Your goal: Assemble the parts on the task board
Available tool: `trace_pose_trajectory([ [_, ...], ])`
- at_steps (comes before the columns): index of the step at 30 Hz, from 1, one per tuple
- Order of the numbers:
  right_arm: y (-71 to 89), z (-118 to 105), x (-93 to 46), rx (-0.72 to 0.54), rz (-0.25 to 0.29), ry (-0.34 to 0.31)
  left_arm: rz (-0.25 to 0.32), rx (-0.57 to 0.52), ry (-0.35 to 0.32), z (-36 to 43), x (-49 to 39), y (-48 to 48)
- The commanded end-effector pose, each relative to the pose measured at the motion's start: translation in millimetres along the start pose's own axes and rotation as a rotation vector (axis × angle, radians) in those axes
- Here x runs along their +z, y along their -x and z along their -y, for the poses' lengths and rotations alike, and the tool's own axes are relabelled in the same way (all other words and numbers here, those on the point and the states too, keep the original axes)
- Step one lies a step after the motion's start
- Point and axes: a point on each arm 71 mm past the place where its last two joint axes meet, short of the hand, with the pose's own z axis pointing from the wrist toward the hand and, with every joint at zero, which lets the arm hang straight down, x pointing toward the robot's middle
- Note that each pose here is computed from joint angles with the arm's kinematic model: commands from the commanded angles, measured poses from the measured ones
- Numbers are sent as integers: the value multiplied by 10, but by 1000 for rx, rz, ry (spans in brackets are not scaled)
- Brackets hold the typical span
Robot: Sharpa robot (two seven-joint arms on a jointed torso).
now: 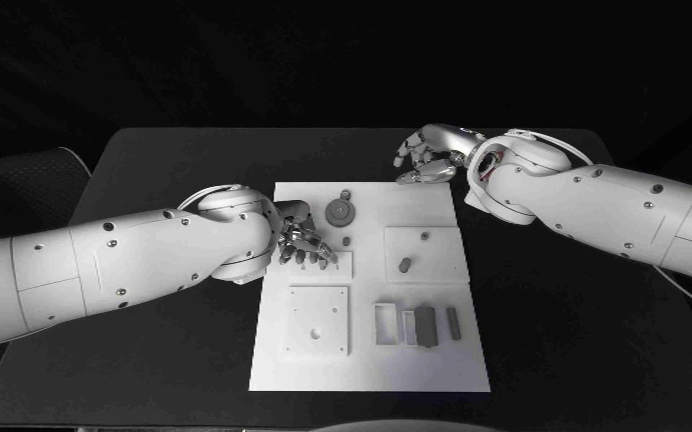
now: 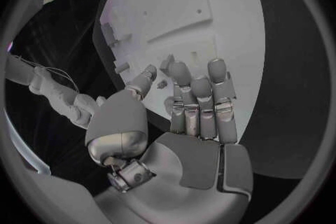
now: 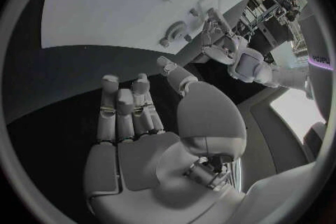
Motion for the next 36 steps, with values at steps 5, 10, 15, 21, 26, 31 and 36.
trace_pose_trajectory([
  [5,-6,-5,-1,-8,-9,6,2,-38,-2,0,4,4],
  [10,-5,-1,0,-8,-8,5,7,-68,4,-24,5,16],
  [15,-4,5,0,-8,-9,3,-11,-63,14,-42,15,14],
  [21,-6,6,0,-8,-11,2,-60,-32,30,-31,26,-19],
  [26,-7,7,1,-8,-12,1,-85,-11,37,-23,33,-35],
  [31,-9,5,5,-8,-13,1,-81,-12,32,0,41,-33],
  [36,-11,0,9,-8,-14,2,-81,-13,24,33,48,-36],
])
